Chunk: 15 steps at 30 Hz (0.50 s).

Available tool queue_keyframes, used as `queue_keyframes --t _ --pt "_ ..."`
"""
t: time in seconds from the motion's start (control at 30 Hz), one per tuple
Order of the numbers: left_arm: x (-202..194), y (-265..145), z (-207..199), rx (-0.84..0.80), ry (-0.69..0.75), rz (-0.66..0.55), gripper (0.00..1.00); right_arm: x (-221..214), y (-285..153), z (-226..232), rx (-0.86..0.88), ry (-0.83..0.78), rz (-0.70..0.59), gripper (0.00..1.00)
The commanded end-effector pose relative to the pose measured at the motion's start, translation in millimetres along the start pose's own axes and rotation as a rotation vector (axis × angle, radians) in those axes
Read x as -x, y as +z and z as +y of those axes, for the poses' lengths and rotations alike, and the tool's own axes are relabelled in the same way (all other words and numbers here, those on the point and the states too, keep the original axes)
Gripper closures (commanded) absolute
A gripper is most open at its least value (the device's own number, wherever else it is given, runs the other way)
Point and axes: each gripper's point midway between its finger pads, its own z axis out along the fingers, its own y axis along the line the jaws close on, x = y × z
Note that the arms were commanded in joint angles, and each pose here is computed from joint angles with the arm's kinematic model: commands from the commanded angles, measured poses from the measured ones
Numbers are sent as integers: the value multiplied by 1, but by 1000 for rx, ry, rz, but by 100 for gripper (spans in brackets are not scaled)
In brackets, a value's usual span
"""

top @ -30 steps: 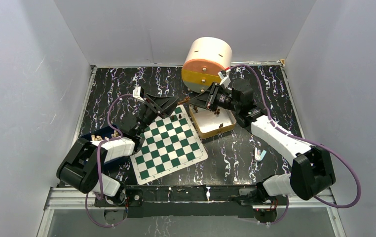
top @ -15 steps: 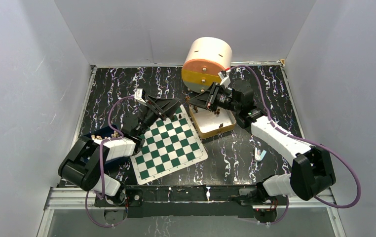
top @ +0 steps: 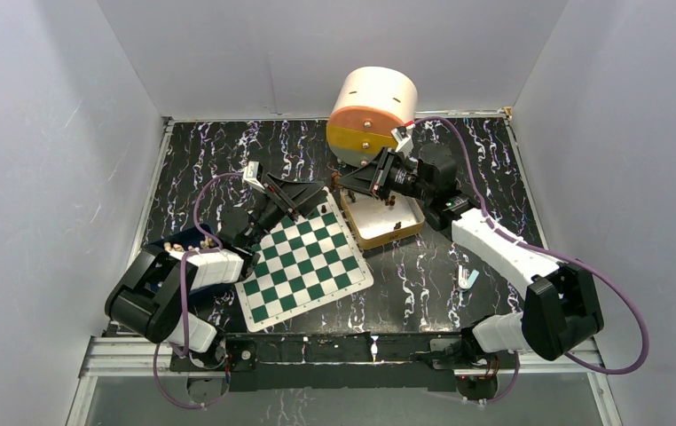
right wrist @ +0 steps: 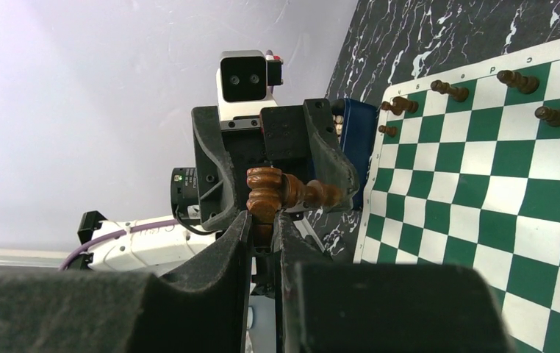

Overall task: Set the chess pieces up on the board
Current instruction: Place the chess piece on the chessboard.

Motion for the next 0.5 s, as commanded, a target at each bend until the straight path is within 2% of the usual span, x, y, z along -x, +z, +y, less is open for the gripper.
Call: queue_keyframes --t 0.0,0.23,0.47 --pt "-6 3 -30 -105 107 45 31 7 -4 35 99 -59 -11 86" --pt "-6 8 -46 -149 132 59 22 10 -5 55 155 -43 -3 86" --pt "-7 14 -63 -201 167 65 20 5 -9 71 204 -18 14 86"
